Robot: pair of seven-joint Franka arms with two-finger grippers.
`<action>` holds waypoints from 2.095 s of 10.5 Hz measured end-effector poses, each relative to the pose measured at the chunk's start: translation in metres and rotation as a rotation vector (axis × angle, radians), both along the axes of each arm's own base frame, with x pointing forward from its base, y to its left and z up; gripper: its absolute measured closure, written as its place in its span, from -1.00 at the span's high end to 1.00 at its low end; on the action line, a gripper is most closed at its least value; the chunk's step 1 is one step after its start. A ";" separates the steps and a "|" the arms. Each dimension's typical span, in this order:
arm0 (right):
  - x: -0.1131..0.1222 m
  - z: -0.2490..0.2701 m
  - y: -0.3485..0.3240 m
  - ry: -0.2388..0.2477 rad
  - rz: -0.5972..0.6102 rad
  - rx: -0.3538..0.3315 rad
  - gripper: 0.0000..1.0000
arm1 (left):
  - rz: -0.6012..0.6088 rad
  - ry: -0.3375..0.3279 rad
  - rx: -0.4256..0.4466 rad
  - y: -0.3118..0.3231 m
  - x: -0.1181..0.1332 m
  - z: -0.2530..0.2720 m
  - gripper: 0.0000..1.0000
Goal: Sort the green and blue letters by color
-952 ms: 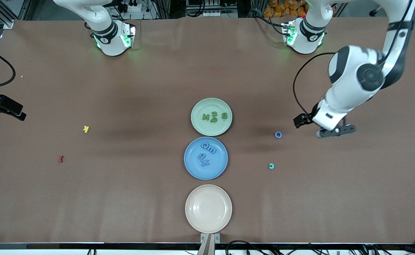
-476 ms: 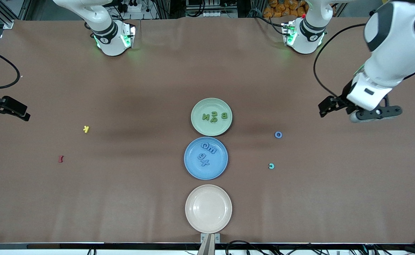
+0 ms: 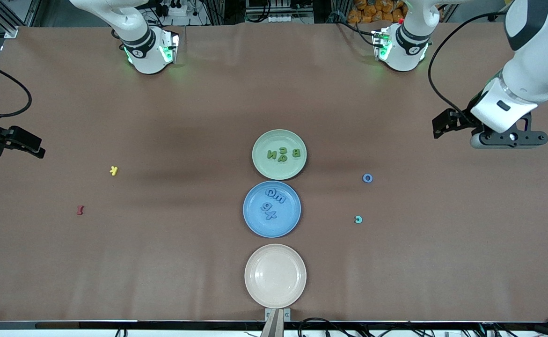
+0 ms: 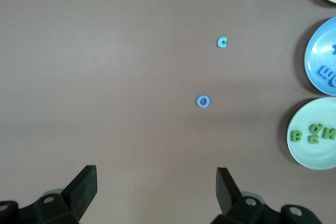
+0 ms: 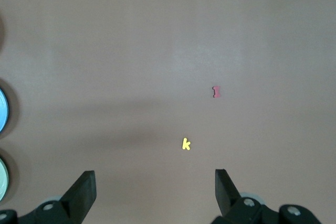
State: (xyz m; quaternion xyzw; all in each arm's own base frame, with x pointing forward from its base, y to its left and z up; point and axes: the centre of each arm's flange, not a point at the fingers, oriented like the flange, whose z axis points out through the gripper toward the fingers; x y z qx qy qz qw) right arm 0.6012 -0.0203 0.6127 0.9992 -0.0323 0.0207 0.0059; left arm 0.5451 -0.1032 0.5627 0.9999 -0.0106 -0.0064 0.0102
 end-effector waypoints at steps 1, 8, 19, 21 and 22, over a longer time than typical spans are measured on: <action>-0.001 -0.001 0.000 0.008 0.000 0.000 1.00 | -0.014 0.013 0.003 0.000 -0.003 0.010 1.00; -0.002 -0.005 0.003 0.037 0.001 0.024 1.00 | -0.039 -0.036 0.035 0.014 -0.010 0.072 1.00; 0.002 -0.018 0.007 0.059 0.006 0.024 1.00 | -0.040 -0.034 0.034 0.013 -0.007 0.070 1.00; 0.002 -0.018 0.008 0.059 0.006 0.024 1.00 | -0.039 -0.034 0.034 0.014 -0.007 0.070 1.00; 0.002 -0.018 0.008 0.059 0.005 0.024 1.00 | -0.034 -0.034 0.034 0.016 -0.006 0.070 1.00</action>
